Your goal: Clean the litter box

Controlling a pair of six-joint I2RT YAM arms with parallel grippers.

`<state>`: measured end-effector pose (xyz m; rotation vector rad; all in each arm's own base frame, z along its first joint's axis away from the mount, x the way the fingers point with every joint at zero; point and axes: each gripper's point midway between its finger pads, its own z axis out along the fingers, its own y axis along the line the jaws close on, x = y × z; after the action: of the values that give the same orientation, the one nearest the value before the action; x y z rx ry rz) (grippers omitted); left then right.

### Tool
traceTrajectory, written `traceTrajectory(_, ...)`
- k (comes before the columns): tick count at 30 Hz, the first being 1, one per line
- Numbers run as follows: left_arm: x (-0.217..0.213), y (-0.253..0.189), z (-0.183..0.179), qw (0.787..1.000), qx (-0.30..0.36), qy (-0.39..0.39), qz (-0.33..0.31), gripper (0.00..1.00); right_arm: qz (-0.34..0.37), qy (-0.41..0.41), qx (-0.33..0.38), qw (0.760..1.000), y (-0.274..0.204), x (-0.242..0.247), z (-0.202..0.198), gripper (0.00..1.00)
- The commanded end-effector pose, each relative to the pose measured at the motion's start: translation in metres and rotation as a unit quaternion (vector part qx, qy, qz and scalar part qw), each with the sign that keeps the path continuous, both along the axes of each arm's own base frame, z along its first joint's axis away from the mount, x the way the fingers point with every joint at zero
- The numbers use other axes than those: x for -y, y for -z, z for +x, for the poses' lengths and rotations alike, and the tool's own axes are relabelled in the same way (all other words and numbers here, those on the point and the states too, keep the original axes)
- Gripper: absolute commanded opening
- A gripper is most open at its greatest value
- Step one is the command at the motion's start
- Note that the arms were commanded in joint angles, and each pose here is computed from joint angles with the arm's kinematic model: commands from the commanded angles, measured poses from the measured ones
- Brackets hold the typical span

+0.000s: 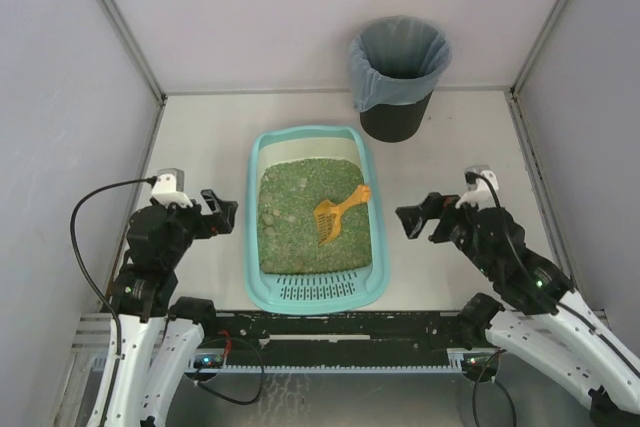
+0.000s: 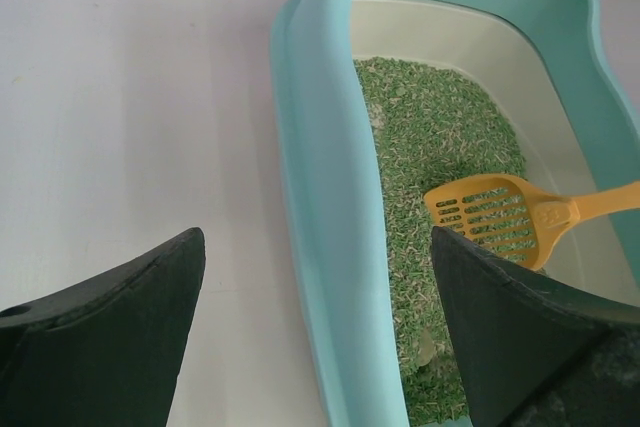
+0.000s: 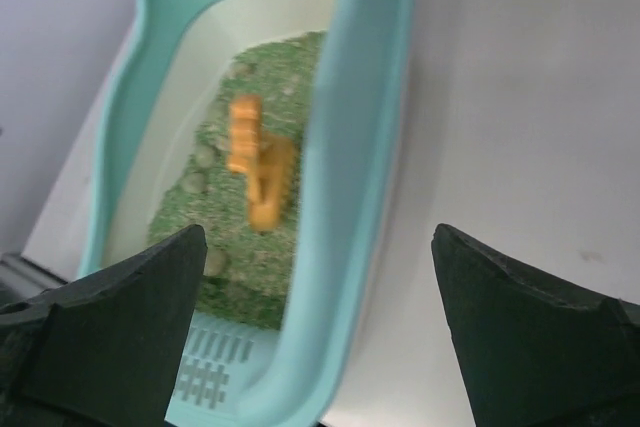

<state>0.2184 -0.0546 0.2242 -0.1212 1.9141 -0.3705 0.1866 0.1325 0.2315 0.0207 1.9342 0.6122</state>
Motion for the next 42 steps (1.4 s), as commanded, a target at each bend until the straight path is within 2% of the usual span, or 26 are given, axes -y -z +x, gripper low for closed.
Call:
traceTrajectory(1,0.011,-0.010,0.004,0.999,0.031,0.034,-0.001,0.97,0.060,-0.083,0.034,0.994,-0.053,-0.050,0.010,0.92)
traceTrajectory(6,0.014,-0.009,0.004,0.999,0.029,0.042,-0.002,0.96,0.069,-0.119,0.031,0.990,-0.060,-0.085,0.028,0.86)
traceTrajectory(15,0.018,-0.010,0.004,0.998,0.031,0.052,-0.006,0.95,0.046,-0.108,-0.036,0.992,-0.024,-0.116,0.059,0.66)
traceTrajectory(22,0.016,-0.012,0.007,0.998,0.042,0.039,-0.018,0.94,0.041,-0.128,-0.052,0.990,-0.013,-0.135,0.068,0.41)
traceTrajectory(28,0.014,-0.034,0.004,0.992,0.121,0.027,-0.031,0.94,0.026,-0.146,-0.054,0.988,-0.009,-0.143,0.071,0.21)
traceTrajectory(33,0.019,-0.068,-0.008,0.976,0.210,0.043,-0.043,0.93,0.009,-0.149,-0.035,0.988,-0.021,-0.141,0.073,0.10)
traceTrajectory(38,0.037,-0.096,-0.013,0.955,0.280,0.099,-0.016,0.91,-0.011,-0.165,-0.015,0.986,-0.039,-0.141,0.072,0.04)
traceTrajectory(42,0.053,-0.102,-0.006,0.944,0.301,0.137,0.004,0.90,-0.029,-0.176,-0.003,0.984,-0.053,-0.138,0.068,0.02)
